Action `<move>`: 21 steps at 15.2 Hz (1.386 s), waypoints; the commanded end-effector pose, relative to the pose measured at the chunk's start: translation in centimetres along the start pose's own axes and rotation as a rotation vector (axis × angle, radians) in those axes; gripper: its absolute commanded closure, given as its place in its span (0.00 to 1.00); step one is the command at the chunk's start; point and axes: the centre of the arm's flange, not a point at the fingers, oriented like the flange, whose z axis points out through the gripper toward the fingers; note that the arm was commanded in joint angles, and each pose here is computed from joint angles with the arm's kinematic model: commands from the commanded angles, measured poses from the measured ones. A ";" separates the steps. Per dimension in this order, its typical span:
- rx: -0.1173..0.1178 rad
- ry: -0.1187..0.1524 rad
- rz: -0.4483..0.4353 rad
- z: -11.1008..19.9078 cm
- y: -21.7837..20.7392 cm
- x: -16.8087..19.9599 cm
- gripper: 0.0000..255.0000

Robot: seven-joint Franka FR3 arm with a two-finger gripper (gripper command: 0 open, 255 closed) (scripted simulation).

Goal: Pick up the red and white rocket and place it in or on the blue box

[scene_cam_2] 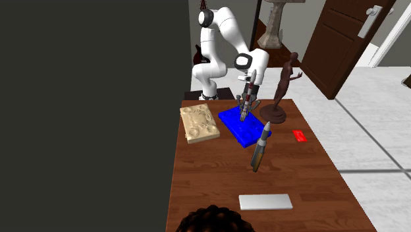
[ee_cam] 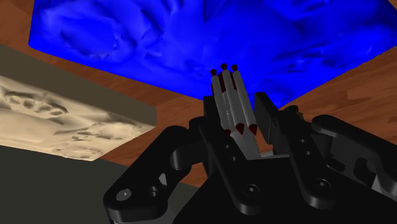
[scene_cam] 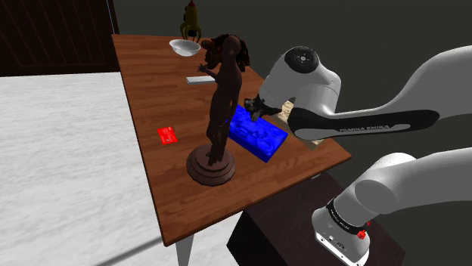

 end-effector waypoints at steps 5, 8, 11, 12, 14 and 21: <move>0.000 0.000 0.000 0.0 0.0 0.0 0.00; 0.000 0.000 0.000 0.0 0.0 0.0 0.00; 0.000 0.000 0.000 -1.4 0.0 0.0 0.00; 0.000 0.000 0.000 -2.7 0.0 0.0 0.00; 0.000 0.000 0.000 -5.0 0.0 0.0 0.00; 0.000 0.000 0.000 -5.0 0.0 0.0 0.00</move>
